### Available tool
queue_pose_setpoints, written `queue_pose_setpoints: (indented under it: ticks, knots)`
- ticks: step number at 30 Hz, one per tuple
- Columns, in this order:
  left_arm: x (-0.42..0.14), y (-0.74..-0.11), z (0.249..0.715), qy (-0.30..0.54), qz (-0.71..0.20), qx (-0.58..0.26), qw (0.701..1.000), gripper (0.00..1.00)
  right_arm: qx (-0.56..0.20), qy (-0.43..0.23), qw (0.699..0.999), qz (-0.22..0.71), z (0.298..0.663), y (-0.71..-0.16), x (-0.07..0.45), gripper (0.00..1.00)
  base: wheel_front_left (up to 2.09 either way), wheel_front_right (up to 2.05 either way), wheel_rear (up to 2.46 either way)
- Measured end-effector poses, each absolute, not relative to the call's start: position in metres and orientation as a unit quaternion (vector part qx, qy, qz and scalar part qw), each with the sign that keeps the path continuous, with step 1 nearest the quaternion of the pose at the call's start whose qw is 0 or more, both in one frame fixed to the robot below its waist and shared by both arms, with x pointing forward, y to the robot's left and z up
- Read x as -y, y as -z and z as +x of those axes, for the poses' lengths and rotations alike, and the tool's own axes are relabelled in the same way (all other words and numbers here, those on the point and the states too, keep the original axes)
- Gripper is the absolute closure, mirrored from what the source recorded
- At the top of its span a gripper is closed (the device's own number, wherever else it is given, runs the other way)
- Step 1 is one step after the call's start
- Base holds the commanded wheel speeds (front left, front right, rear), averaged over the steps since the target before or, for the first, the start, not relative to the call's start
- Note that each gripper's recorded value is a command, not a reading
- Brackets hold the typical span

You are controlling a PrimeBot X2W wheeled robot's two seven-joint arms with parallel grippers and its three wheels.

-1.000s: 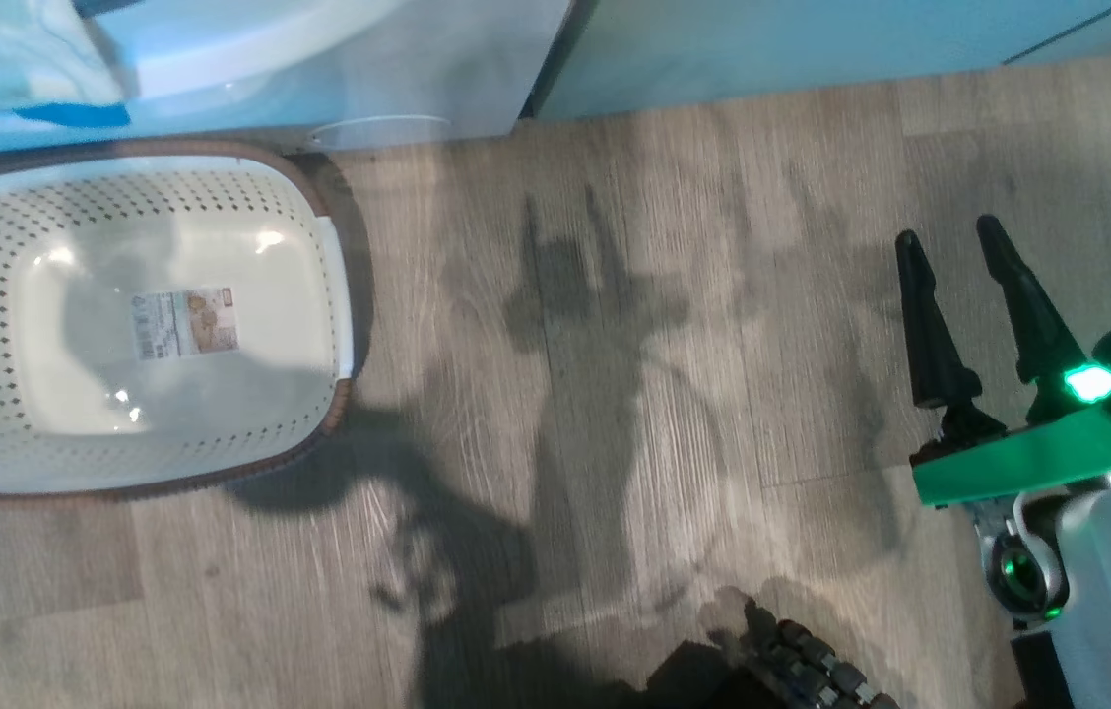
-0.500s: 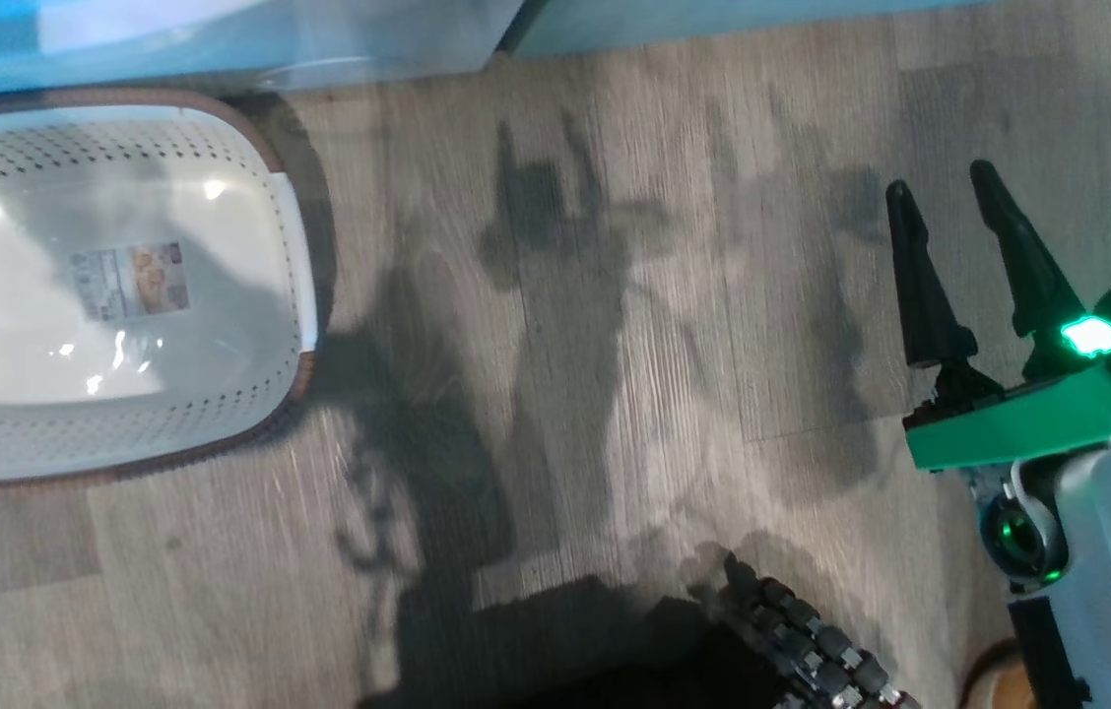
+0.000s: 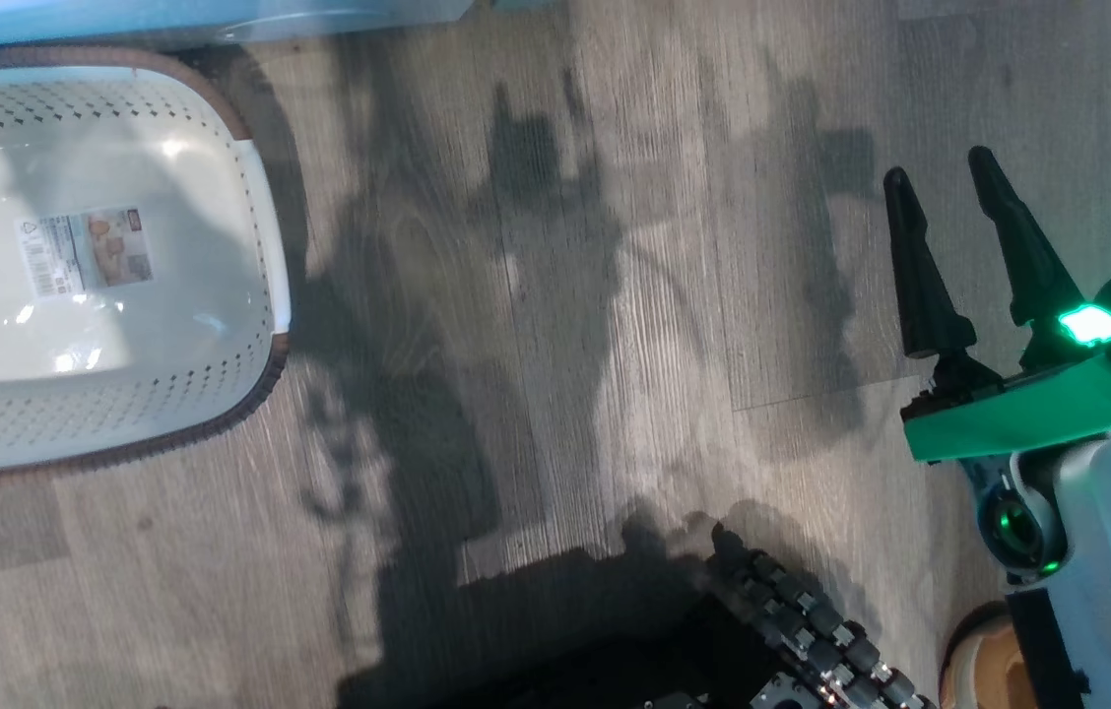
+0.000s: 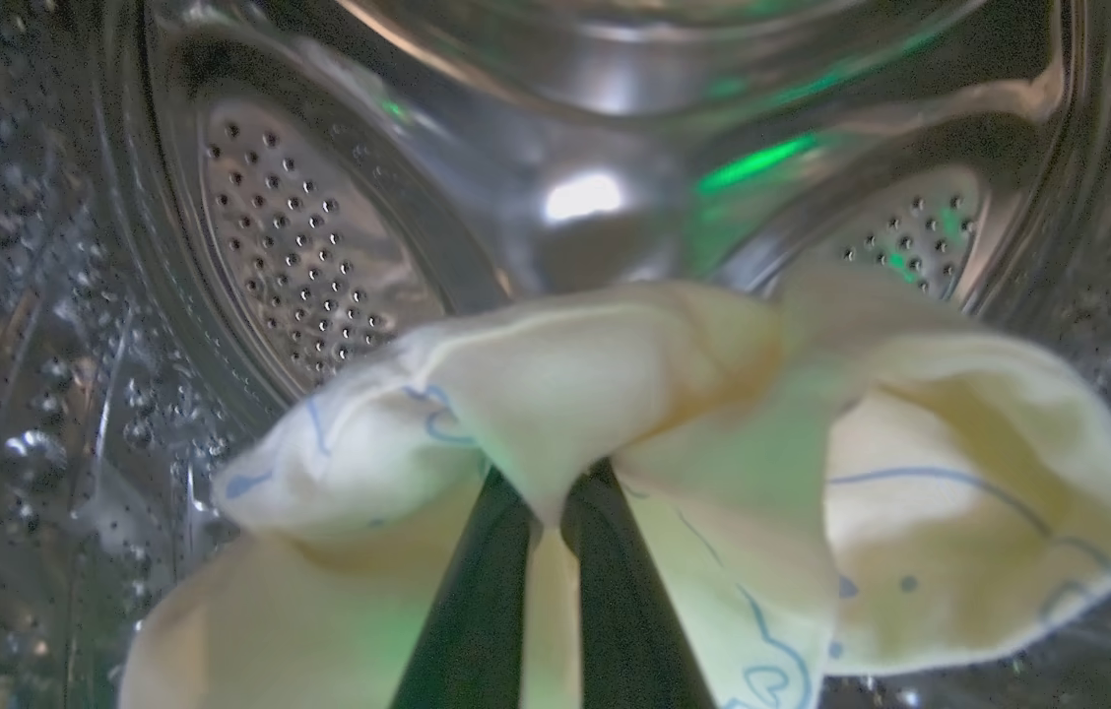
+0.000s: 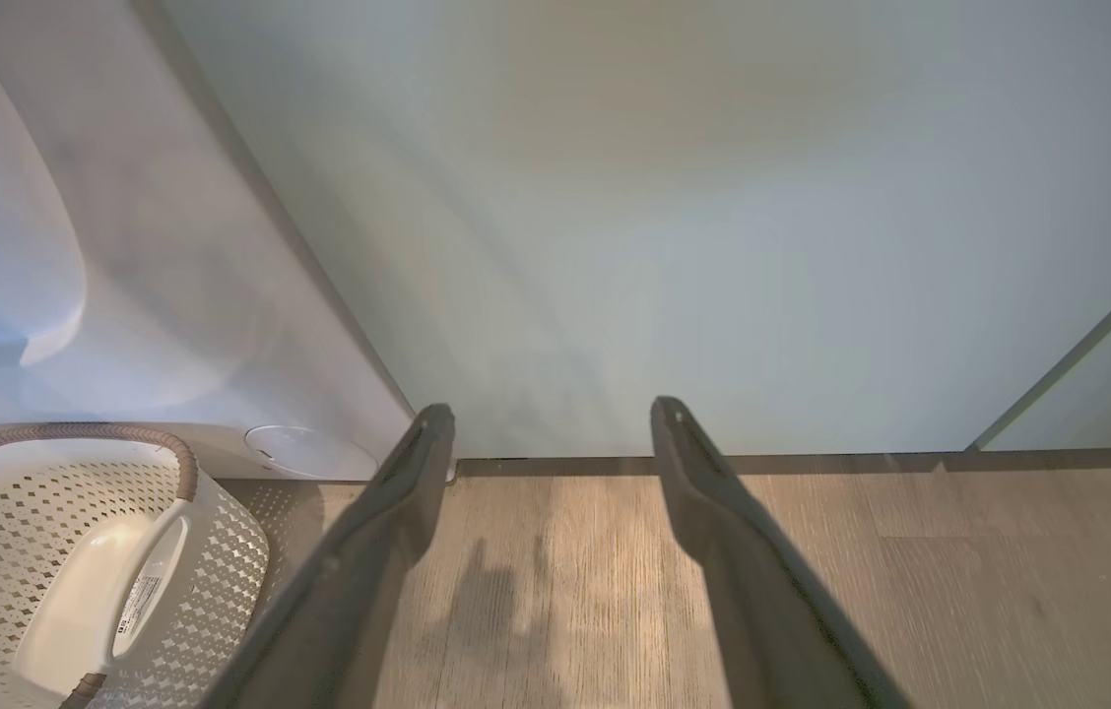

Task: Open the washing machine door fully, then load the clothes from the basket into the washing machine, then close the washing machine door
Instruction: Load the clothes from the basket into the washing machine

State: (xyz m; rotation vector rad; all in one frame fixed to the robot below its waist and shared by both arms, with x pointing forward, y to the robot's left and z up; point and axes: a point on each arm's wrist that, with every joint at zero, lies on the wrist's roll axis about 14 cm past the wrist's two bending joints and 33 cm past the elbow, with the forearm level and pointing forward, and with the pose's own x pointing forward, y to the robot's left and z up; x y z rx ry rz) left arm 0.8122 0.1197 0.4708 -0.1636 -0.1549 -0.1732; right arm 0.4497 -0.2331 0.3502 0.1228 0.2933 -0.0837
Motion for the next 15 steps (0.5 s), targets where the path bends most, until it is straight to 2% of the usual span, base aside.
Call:
queue_pose_setpoints:
  ticks: [11,15]
  knots:
    - [-0.139,-0.517,0.814,0.056,-0.130,0.169,0.975,1.00,-0.152,0.032,0.986,0.065,0.456,-0.341,0.228,0.00,0.00,0.00,0.00]
    - [-0.141,-0.507,0.813,0.056,-0.137,0.160,0.976,1.00,-0.153,0.031,0.985,0.067,0.457,-0.340,0.227,0.00,0.00,0.00,0.00]
